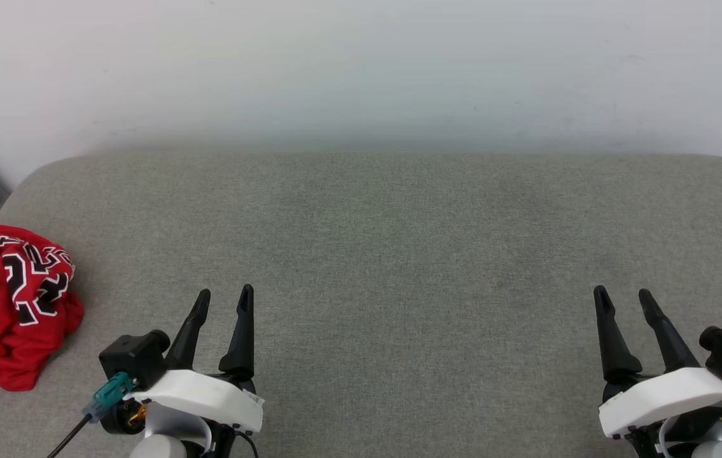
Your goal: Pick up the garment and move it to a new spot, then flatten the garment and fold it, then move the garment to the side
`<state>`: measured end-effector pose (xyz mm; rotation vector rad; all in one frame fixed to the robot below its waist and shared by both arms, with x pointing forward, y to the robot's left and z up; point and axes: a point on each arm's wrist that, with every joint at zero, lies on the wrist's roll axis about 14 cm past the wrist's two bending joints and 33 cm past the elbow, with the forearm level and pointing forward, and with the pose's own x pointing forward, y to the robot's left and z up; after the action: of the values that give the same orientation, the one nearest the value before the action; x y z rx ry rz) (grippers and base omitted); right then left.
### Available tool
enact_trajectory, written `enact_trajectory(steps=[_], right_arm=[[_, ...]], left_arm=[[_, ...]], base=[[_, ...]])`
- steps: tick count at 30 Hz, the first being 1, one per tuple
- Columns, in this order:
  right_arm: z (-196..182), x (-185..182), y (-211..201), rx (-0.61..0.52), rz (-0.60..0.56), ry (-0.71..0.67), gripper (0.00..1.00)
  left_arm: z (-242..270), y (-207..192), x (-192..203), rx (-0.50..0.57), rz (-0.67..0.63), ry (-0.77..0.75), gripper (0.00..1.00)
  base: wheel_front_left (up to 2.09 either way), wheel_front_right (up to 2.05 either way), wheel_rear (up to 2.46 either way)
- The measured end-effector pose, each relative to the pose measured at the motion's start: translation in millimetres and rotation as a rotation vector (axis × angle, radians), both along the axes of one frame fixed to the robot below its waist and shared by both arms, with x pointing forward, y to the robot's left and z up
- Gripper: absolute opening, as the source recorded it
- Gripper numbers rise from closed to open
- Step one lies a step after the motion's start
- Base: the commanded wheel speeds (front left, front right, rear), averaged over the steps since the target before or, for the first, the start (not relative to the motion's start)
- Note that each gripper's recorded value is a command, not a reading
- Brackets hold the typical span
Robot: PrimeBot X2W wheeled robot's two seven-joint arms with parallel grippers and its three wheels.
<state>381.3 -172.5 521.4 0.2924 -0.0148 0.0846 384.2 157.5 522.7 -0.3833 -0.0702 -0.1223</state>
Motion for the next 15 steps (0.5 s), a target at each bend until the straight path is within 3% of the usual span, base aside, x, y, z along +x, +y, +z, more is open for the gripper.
enact_trajectory(steps=[15], right_arm=[[-1.3, -2.6, -3.4, -0.111, -0.007, -0.001, 1.0]], left_arm=[[2.6, -5.3, 2.3, 0.138, -0.013, -0.036, 1.0]], base=[[0.0, 0.0, 0.0]])
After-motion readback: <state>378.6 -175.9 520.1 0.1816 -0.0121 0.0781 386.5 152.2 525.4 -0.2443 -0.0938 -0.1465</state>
